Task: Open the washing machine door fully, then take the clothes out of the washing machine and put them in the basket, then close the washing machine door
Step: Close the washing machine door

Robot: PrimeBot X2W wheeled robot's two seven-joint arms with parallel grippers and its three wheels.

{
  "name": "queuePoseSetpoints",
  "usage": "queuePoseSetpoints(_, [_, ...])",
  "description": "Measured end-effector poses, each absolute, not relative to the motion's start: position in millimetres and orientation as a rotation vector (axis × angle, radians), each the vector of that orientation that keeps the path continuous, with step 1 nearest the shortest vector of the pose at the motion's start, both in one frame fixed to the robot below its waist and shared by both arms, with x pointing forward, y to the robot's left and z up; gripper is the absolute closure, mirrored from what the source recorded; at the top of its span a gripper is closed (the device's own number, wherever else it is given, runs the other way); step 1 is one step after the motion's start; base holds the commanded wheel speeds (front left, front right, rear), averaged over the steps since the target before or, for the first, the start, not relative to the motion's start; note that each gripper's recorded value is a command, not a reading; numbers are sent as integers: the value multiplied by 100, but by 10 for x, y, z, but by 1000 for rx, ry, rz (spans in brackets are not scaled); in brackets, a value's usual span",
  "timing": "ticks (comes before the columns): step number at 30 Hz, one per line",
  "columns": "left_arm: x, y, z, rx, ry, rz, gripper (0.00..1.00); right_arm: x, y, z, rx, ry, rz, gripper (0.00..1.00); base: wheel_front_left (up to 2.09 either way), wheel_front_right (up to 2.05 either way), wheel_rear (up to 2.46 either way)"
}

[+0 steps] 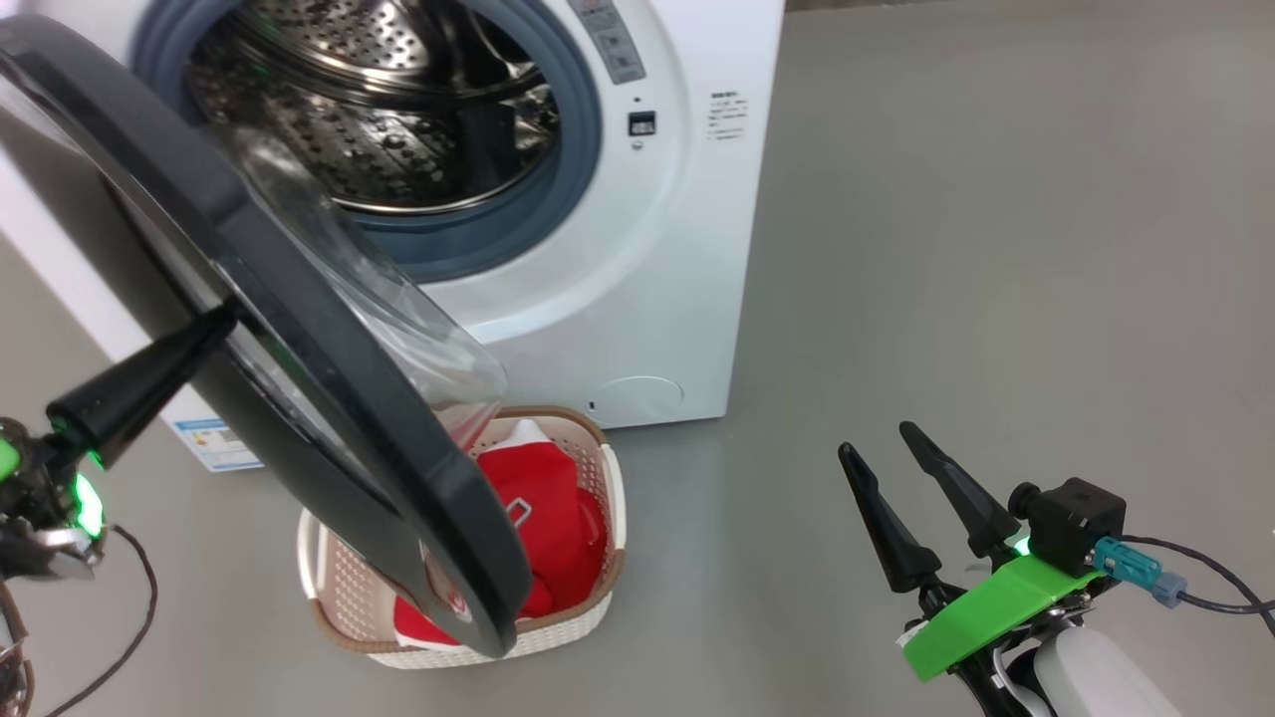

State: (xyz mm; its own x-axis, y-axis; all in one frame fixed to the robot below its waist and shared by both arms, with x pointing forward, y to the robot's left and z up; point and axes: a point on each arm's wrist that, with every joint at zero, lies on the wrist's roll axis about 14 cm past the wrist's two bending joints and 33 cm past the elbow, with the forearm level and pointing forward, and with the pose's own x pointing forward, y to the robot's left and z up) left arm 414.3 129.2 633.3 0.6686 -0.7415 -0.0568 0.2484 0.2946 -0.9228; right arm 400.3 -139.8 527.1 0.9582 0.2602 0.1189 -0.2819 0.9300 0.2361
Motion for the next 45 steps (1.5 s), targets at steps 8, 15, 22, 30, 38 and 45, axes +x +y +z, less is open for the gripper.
queuePoseSetpoints(8, [4442, 1120, 6341, -1079, 509, -706, 100, 3976, -1587, 5210, 256, -76, 220, 0, 0, 0, 0])
queuePoseSetpoints(15, [4714, 917, 6363, -1060, 486, -710, 100, 3963, -1709, 5148, 269, -65, 171, 0, 0, 0, 0])
queuePoseSetpoints(22, [5024, 765, 6303, -1051, 463, -688, 100, 3939, -1914, 5115, 270, -63, 104, 0, 0, 0, 0])
queuePoseSetpoints(30, [5342, 579, 6284, -1045, 429, -674, 100, 3890, -2118, 5089, 266, -60, 37, 0, 0, 0, 0])
queuePoseSetpoints(38, [5696, 530, 6233, -1053, 389, -610, 100, 3860, -2259, 5078, 267, -61, -17, 0, 0, 0, 0])
queuePoseSetpoints(45, [5940, 477, 6158, -1076, 369, -572, 100, 3802, -2372, 5032, 265, -50, -61, 0, 0, 0, 0])
